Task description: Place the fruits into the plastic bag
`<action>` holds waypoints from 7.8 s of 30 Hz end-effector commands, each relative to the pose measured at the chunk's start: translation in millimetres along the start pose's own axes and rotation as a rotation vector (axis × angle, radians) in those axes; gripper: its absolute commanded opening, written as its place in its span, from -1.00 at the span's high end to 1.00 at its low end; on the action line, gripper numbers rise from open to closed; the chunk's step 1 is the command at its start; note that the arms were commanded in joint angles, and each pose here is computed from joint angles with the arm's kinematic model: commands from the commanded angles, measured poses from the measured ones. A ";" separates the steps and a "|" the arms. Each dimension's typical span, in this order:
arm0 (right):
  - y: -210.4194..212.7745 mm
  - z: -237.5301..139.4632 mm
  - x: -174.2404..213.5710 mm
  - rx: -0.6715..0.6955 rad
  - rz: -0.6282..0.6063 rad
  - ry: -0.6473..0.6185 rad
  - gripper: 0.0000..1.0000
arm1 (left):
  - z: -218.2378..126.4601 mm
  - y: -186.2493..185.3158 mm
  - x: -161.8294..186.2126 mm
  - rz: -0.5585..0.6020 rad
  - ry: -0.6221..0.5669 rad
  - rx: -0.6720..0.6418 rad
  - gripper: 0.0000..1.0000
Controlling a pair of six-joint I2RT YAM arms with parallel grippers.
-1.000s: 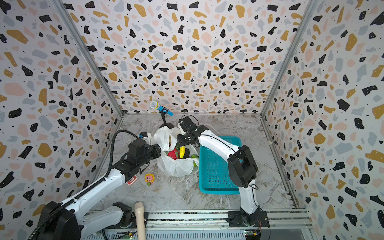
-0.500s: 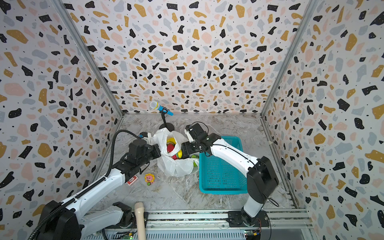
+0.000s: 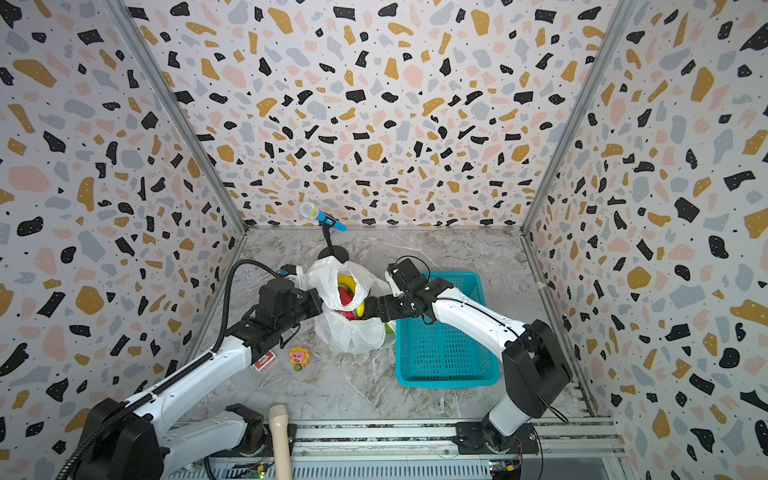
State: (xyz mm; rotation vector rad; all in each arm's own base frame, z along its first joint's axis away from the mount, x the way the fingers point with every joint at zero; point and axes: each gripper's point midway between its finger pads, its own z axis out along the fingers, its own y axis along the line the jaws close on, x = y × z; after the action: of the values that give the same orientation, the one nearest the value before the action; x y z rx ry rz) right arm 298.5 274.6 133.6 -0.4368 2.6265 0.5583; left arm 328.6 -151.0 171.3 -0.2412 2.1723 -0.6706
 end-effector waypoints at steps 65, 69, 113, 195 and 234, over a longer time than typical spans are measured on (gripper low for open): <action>32.1 28.3 22.0 0.306 -0.544 0.001 -0.56 | 0.6 -5.1 -5.2 0.010 -0.020 0.015 1.00; 31.4 39.5 21.0 0.268 -0.519 -0.008 -0.52 | -0.3 -4.9 -5.6 0.010 -0.023 0.013 1.00; 141.1 -251.6 -147.2 0.143 -0.580 -0.949 1.00 | 2.6 -11.2 -32.9 -0.035 -0.083 0.015 1.00; -262.8 -162.8 26.5 0.984 0.201 -0.940 -0.98 | -74.1 179.9 -93.2 0.268 -0.506 -1.045 -0.99; -248.2 -83.2 1.0 0.593 -0.117 -0.951 -0.98 | -41.8 175.7 -53.8 0.406 -0.650 -0.641 -0.93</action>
State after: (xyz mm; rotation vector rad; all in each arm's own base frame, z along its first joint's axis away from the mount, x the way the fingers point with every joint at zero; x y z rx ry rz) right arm 358.6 20.9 110.3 -0.0761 1.7489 -0.0783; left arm 335.0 33.8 111.0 -0.2727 1.7412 0.3491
